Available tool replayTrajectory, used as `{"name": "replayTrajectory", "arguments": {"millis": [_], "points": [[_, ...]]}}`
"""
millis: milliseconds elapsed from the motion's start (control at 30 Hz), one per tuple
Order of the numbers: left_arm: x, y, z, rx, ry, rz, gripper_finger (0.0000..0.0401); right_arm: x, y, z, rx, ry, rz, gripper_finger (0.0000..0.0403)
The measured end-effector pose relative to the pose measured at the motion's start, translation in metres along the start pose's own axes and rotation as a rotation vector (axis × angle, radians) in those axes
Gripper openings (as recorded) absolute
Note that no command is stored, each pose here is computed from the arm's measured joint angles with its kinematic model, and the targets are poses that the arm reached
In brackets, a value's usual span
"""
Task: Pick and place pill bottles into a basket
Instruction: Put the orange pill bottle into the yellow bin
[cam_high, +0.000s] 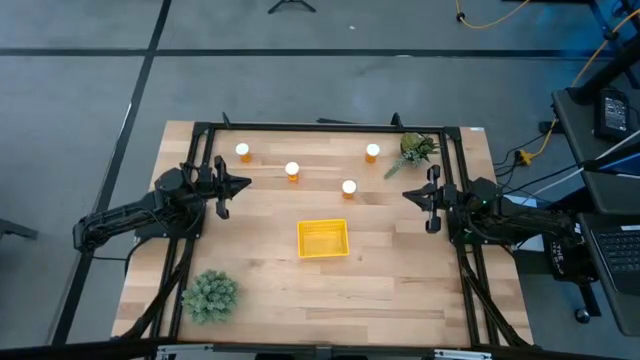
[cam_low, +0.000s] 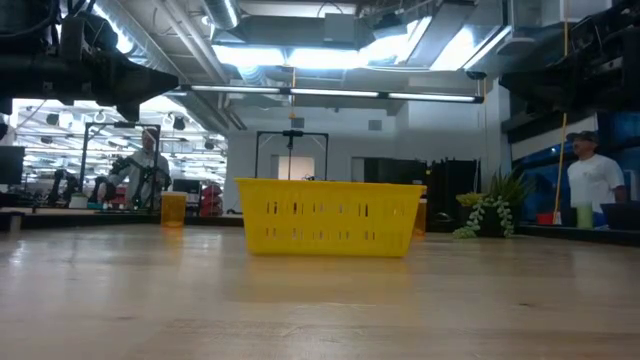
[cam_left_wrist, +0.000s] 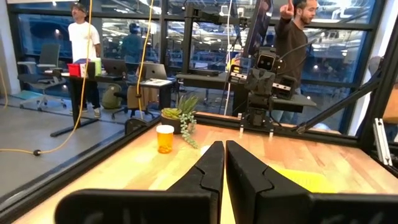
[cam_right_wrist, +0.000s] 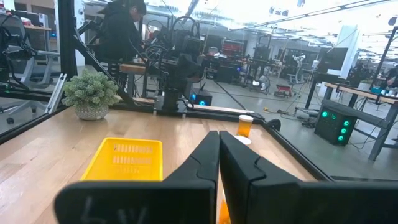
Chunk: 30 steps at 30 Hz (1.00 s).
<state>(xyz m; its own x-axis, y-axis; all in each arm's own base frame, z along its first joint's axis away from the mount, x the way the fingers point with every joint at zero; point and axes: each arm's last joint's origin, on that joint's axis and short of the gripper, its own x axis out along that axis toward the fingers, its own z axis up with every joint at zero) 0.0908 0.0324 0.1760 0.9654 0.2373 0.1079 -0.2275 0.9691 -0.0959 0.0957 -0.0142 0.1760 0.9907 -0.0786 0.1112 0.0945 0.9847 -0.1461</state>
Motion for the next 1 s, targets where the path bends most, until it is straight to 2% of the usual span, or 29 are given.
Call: {"name": "replayTrajectory", "arguments": {"millis": [267,533,767,833,933,1000], "points": [[0.0000,0.0001,-0.0004,0.102,0.003,0.001,0.0013,0.0000,-0.0001,0.0011,-0.005,-0.010,-0.001,0.0016],[0.0004,0.0010,-0.0071,0.199,0.075,0.004,0.0006,0.0000,-0.0002,0.0015,-0.026,-0.015,-0.002,0.0016],[0.0006,0.0010,-0.0074,0.193,0.079,0.003,0.0006,0.0000,-0.0006,0.0013,-0.026,-0.012,-0.017,0.0016],[0.0007,0.0009,-0.0075,0.185,0.080,0.000,0.0004,-0.0001,-0.0024,0.0014,-0.005,-0.007,-0.077,0.0016],[0.0008,0.0004,-0.0075,0.110,0.081,-0.015,0.0002,-0.0006,-0.0061,0.0024,0.082,-0.013,-0.201,0.0016],[0.0012,0.0005,-0.0081,0.051,0.088,-0.015,0.0003,-0.0007,-0.0068,0.0021,0.106,-0.013,-0.225,0.0016]]}}
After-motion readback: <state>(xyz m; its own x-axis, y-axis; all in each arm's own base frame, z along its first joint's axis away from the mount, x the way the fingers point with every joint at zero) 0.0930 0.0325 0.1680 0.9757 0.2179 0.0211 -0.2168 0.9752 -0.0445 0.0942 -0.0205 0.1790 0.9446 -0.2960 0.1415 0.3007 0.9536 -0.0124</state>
